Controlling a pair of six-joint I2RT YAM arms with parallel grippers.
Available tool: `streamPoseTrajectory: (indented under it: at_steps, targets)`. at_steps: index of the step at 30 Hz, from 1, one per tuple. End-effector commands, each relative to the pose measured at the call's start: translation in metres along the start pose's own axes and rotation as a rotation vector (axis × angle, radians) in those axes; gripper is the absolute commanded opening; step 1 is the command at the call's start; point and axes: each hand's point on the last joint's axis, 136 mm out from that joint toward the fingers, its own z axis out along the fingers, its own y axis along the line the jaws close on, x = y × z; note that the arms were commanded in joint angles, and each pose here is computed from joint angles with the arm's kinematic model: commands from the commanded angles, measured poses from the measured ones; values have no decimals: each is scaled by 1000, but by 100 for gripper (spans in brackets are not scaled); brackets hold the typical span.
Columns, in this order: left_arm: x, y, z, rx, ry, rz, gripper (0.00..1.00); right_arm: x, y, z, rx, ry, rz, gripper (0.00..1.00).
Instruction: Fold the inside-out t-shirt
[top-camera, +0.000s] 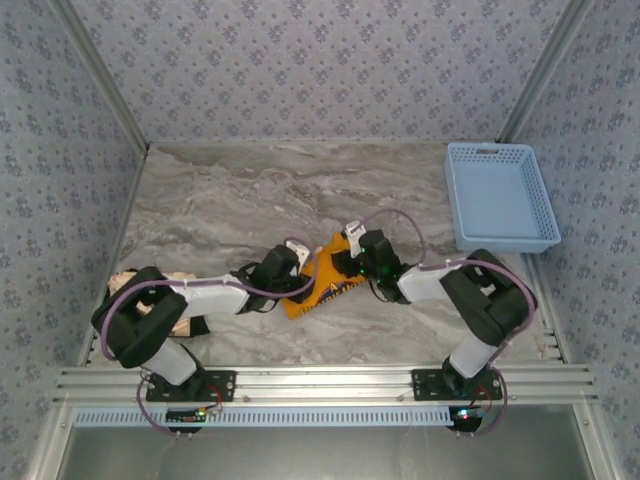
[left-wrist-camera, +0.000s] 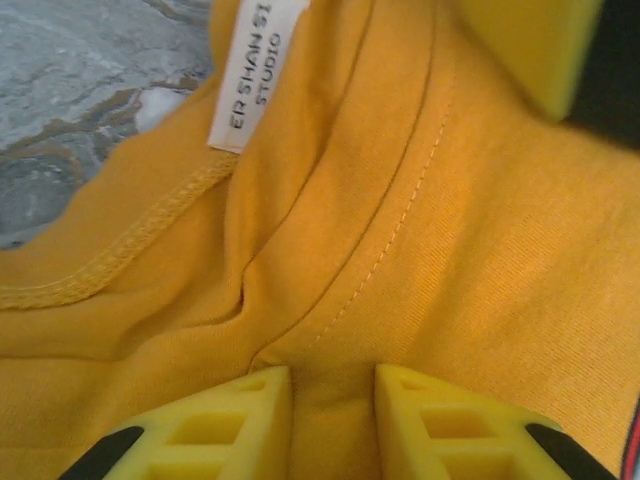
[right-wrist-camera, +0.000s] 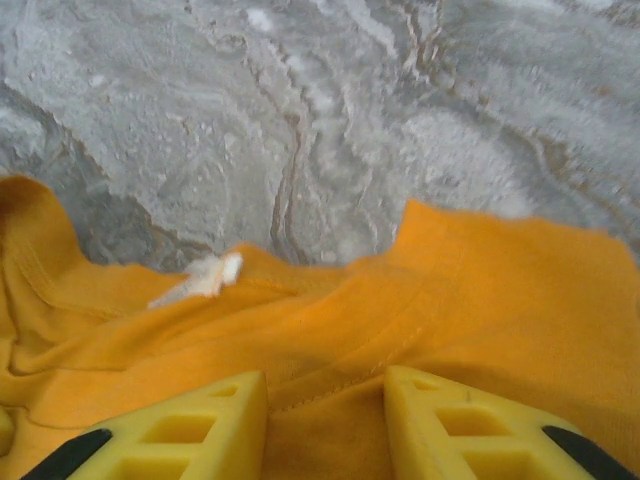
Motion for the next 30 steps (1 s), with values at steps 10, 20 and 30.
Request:
streamPoseTrajectory:
  at_steps: [10, 20, 30]
  targets:
    - [50, 39, -4, -140, -17, 45, 29, 64, -5, 8, -56, -59, -161, 37]
    - [-45, 34, -92, -171, -237, -29, 52, -49, 8, -42, -93, -240, -122, 55]
    - [-109, 125, -180, -382, -394, -130, 100, -123, -76, -120, 166, -307, -34, 100]
